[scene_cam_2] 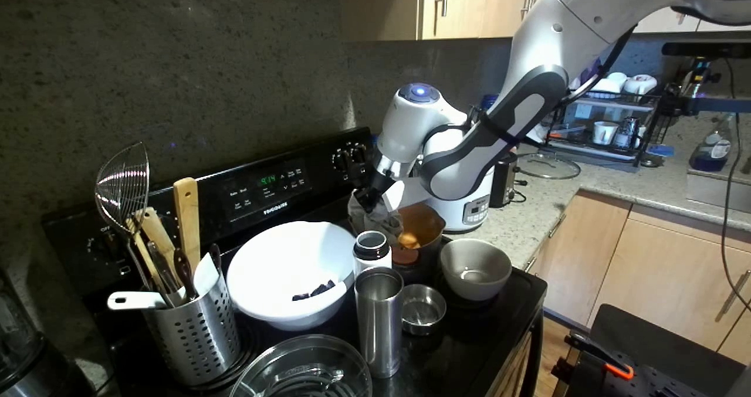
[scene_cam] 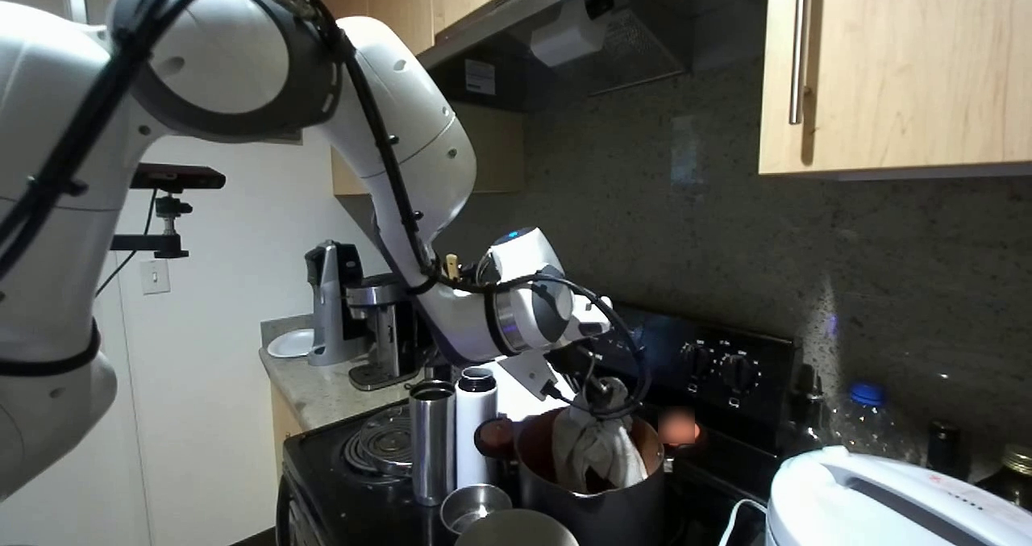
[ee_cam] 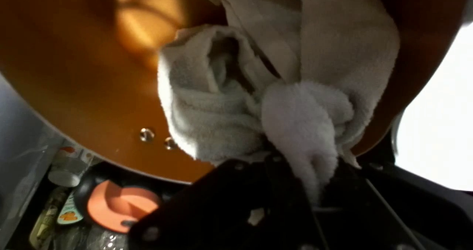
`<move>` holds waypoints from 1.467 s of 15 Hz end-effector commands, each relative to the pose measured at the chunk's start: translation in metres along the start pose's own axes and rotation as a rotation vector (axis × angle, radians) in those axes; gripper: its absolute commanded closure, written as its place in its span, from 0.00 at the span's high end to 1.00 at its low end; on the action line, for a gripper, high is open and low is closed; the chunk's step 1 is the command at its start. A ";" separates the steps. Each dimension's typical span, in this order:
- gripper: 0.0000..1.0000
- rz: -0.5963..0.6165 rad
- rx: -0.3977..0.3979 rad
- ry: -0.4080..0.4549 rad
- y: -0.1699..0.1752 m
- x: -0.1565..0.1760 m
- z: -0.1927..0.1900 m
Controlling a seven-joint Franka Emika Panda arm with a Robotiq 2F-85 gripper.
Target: Use the cloth to wipe the pot.
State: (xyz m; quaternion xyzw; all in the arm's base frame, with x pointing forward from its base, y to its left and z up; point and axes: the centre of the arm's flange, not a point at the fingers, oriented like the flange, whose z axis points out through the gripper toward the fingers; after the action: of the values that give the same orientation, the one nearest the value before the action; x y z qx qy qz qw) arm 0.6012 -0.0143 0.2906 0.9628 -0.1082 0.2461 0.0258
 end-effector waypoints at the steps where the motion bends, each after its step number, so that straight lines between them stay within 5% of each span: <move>1: 0.07 -0.011 0.061 -0.085 -0.005 -0.006 -0.003; 4: 0.07 -0.035 0.057 -0.165 -0.005 -0.010 -0.002; 10: 0.07 -0.077 -0.084 -0.225 0.024 0.005 -0.006; 15: 0.07 -0.091 -0.143 -0.128 0.026 0.009 -0.011; 22: 0.07 -0.043 -0.064 -0.052 0.008 0.000 -0.001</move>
State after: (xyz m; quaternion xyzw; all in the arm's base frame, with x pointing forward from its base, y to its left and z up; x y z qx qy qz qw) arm 0.6045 -0.0313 0.2968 0.9731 -0.0867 0.2005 0.0735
